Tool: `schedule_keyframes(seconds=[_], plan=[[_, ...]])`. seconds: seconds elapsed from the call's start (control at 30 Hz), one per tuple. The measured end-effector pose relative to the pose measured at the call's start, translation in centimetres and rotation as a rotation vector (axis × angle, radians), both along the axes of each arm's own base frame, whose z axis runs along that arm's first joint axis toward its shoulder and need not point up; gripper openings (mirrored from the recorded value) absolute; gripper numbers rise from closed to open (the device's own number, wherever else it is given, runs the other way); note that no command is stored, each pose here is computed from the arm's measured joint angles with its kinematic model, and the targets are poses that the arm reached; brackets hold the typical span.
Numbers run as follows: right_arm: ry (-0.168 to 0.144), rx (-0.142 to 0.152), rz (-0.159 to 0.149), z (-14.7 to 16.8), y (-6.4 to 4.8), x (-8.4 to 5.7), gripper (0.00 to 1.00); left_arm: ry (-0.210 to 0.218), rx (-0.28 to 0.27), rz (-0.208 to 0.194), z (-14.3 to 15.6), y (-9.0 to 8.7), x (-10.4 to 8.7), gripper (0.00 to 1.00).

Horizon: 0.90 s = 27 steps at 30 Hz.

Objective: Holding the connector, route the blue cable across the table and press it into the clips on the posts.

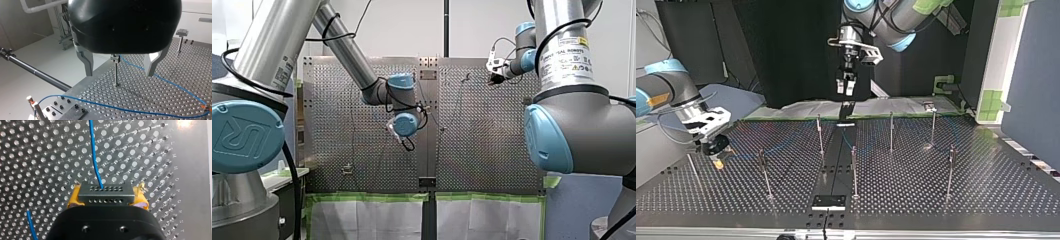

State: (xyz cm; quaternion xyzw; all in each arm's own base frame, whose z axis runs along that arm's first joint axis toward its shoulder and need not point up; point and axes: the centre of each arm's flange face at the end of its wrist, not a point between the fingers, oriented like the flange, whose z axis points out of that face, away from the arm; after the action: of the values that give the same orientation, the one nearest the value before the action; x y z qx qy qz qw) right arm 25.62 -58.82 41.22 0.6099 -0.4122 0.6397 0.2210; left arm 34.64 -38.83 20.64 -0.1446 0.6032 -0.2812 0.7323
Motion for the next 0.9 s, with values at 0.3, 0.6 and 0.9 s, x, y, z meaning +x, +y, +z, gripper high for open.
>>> schedule_keyframes(seconds=[0.3, 0.6, 0.9], plan=[[0.000, 0.002, 0.000, -0.1, 0.0, 0.0, 0.00, -0.001, 0.001, -0.001, -1.9, 1.4, -1.7, 1.00], [0.000, 0.002, 0.000, -0.1, 0.0, 0.0, 0.00, 0.000, 0.001, -0.002, -3.8, 3.0, -3.7, 1.00], [0.000, 0.004, 0.002, -0.1, 0.0, 0.0, 0.00, 0.000, 0.001, -0.002, -5.5, 4.7, -5.8, 1.00]])
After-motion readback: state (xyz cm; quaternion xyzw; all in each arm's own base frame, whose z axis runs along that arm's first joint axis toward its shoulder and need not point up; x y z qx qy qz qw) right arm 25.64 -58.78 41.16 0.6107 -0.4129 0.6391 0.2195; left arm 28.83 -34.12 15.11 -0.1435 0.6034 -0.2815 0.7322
